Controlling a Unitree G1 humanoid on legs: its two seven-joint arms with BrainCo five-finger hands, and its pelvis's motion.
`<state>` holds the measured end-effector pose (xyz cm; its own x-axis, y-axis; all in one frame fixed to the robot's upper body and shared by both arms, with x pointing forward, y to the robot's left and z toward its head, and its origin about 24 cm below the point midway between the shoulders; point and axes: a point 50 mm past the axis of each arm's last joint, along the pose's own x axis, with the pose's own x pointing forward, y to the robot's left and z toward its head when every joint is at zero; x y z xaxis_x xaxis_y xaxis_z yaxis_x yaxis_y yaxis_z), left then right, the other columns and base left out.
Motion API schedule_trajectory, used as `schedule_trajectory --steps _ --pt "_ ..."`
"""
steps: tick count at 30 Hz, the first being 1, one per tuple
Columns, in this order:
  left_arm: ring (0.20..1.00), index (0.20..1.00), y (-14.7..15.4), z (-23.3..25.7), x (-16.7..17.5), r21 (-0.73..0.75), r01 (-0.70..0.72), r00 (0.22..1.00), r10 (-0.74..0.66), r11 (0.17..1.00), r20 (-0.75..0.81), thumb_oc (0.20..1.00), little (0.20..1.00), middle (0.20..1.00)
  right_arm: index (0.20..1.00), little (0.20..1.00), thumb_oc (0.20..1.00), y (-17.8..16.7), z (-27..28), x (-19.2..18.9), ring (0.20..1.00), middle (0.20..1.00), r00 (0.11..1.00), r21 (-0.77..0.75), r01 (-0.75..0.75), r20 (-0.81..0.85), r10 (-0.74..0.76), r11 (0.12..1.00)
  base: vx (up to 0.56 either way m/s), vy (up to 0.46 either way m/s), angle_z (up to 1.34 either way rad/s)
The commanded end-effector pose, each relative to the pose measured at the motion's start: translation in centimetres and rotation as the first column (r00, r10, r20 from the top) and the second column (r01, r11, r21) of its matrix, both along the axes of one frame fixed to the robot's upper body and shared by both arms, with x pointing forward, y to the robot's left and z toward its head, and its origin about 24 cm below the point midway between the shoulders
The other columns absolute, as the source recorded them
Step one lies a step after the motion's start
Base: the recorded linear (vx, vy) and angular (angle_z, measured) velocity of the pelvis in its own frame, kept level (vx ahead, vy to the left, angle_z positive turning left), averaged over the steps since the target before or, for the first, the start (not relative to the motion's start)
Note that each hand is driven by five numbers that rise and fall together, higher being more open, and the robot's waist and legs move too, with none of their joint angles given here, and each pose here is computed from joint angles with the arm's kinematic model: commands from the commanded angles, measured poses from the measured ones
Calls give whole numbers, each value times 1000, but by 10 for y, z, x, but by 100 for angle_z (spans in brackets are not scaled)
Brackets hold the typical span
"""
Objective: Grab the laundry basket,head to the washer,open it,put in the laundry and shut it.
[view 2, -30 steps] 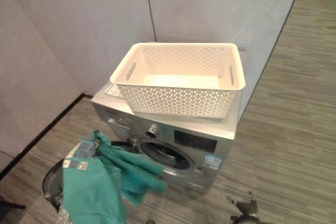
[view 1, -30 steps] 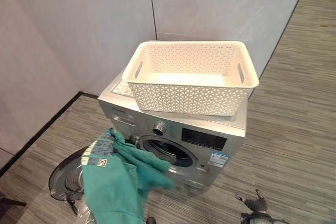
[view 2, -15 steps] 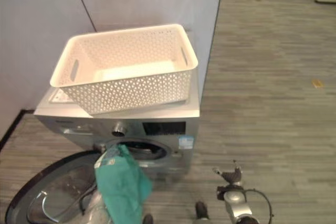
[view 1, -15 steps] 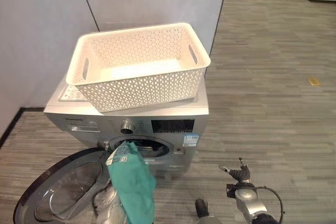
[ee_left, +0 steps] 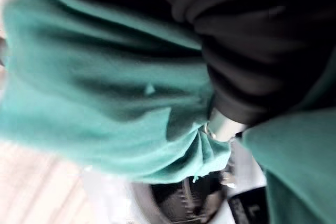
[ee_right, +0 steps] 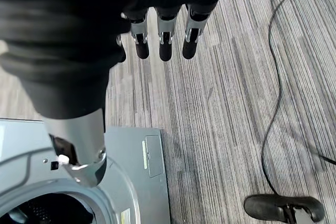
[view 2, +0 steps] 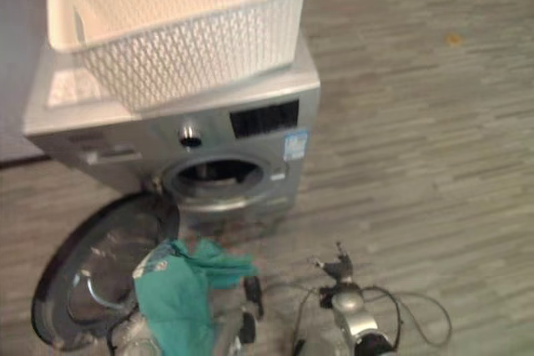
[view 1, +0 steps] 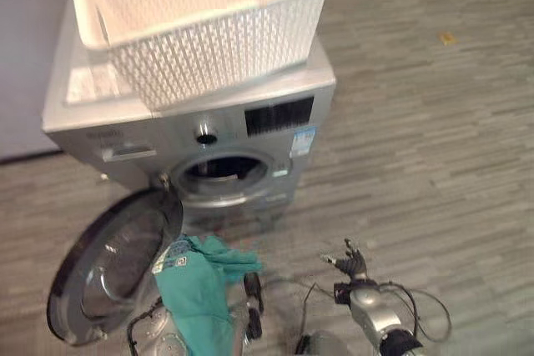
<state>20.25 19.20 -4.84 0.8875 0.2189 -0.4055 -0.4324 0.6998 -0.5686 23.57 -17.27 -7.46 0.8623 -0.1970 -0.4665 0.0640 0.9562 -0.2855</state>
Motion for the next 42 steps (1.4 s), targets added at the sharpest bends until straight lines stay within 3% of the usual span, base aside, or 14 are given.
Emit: schedule_trajectory --steps 1,13,23,28,31,42 --pt "200 200 -10 26 26 3 37 988 -37 999 147 200 200 200 1000 1000 1000 -7 18 6 1000 1000 994 25 10 109 -13 1000 -116 -142 5" --pt "200 200 -33 56 69 73 77 967 -92 994 239 200 200 200 1000 1000 1000 -4 29 11 1000 1000 987 -6 -26 157 27 1000 -29 -20 -4" --pt "200 200 -42 106 119 1 -54 935 50 999 350 200 200 200 1000 1000 1000 4 43 22 1000 1000 973 92 29 225 -49 995 9 65 -2" --pt "200 200 -42 161 146 -65 -141 866 155 988 476 200 200 200 1000 1000 1000 10 64 32 1000 1000 943 161 28 324 -80 987 33 47 3" --pt "200 200 -33 186 153 -89 -187 821 205 978 533 200 200 200 1000 1000 1000 15 70 37 1000 1000 932 184 23 352 -87 983 39 21 4" --pt "200 200 -29 197 158 -101 -207 811 228 973 538 200 200 200 1000 1000 1000 28 78 36 1000 1000 919 261 -31 388 -75 965 141 138 6"
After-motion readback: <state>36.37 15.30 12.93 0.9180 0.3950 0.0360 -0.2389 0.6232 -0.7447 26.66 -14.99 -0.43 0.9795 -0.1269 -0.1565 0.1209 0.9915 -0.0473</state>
